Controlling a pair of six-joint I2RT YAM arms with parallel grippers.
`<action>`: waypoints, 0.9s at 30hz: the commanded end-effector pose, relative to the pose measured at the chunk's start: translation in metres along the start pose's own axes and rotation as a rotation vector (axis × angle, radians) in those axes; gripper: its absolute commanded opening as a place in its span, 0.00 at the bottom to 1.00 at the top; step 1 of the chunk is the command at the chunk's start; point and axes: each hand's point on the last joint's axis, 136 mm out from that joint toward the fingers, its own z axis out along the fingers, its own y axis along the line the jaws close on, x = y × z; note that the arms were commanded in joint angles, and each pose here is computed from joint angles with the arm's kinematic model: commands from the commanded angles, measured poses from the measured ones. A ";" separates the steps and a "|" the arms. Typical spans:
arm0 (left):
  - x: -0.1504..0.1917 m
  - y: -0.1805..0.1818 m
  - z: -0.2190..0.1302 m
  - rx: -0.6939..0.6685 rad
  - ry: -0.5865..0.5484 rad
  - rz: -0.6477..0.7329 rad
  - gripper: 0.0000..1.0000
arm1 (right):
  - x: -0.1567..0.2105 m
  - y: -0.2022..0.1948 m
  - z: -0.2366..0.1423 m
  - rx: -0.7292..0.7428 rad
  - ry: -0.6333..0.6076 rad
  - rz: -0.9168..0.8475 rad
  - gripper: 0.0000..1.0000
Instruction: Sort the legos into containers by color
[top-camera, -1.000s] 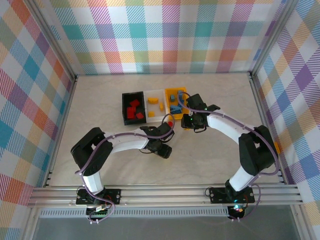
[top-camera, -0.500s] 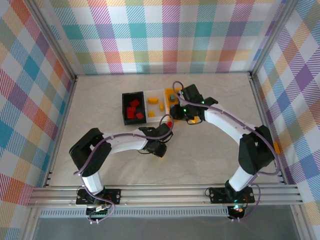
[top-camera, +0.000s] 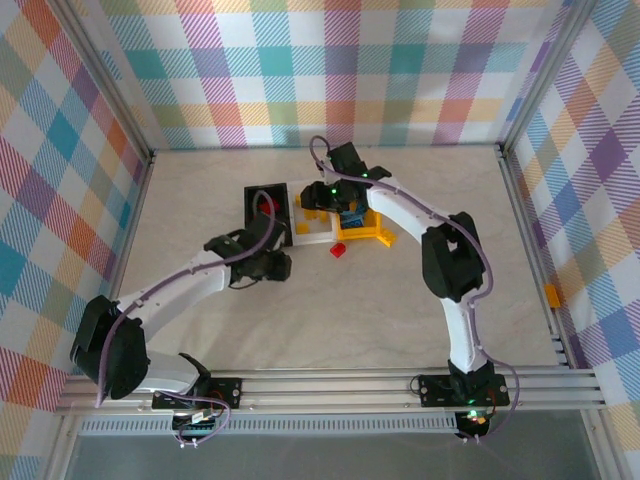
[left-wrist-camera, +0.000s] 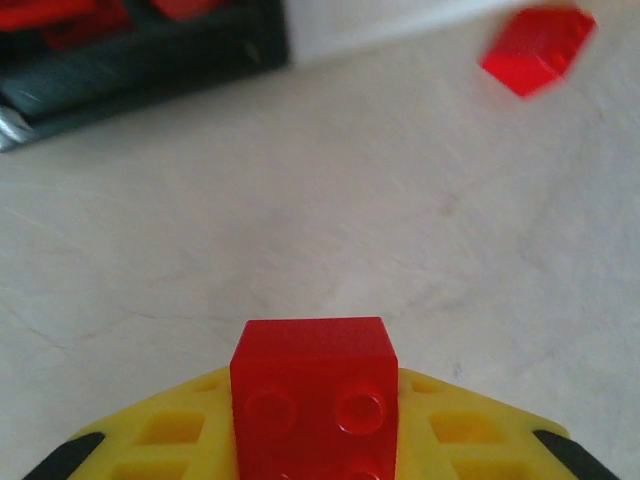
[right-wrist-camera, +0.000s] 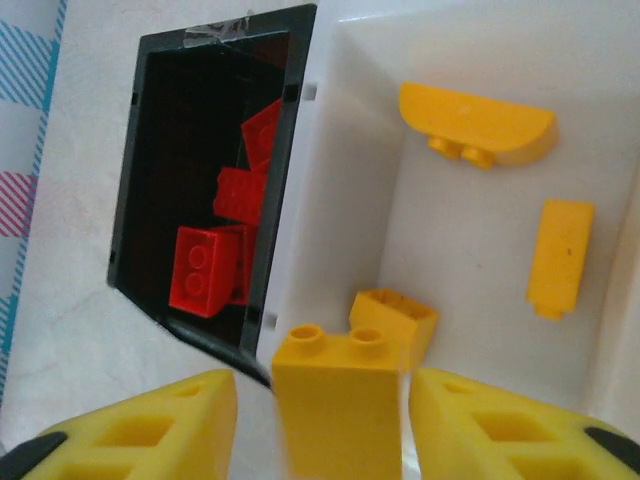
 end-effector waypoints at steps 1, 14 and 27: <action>-0.029 0.022 -0.001 -0.001 -0.010 -0.066 0.33 | -0.012 0.018 -0.008 -0.042 -0.021 -0.027 0.54; -0.137 0.062 0.045 -0.087 -0.063 -0.143 0.33 | 0.052 -0.049 -0.111 0.288 -0.073 -0.040 0.66; -0.160 0.089 0.078 -0.127 -0.012 -0.181 0.66 | 0.126 -0.132 -0.120 0.430 0.045 0.058 0.79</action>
